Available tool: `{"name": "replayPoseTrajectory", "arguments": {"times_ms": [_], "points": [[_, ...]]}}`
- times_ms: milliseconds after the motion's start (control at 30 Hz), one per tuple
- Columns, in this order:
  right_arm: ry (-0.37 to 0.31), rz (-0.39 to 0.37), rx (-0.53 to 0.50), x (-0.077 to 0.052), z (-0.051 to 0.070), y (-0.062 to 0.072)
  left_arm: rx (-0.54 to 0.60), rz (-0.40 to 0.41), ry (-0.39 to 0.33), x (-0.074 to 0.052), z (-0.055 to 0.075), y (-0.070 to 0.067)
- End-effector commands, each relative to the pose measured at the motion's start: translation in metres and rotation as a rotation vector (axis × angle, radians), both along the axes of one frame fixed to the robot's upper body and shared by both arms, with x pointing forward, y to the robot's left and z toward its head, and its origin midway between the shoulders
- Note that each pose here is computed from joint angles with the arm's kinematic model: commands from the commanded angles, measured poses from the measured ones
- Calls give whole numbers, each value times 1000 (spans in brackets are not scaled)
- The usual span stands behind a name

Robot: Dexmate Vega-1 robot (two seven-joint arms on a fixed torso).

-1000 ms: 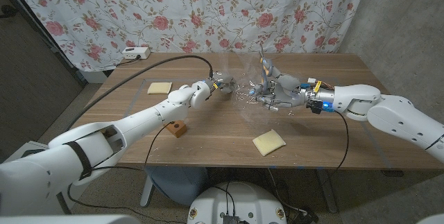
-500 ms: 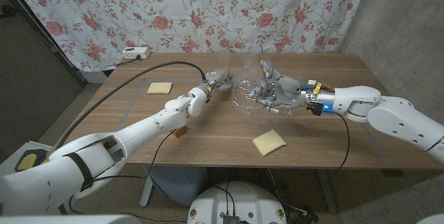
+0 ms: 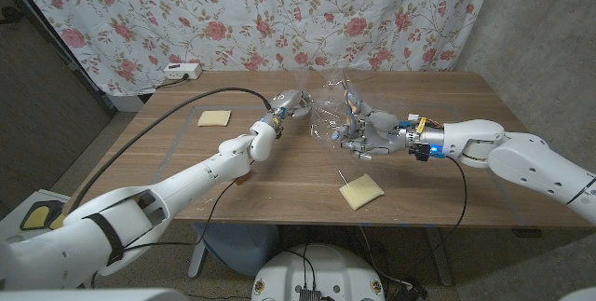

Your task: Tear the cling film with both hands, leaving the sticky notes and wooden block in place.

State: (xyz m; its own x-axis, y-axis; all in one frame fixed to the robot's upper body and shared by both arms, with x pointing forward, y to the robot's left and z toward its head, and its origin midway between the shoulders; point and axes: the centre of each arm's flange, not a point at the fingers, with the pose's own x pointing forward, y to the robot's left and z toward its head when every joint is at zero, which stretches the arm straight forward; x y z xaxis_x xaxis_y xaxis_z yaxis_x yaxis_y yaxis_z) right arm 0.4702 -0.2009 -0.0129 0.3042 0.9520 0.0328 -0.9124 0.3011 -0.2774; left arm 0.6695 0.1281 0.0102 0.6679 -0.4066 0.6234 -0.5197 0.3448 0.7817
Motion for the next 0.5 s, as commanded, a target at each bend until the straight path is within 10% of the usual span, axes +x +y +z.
{"name": "replayPoseTrajectory", "arguments": {"times_ms": [33, 500], "points": [[36, 27, -31, 0, -11, 9, -30, -24, -30, -4, 2, -4], [23, 47, -125, -1, -11, 22, -15, -39, -51, -8, 8, -11]]}}
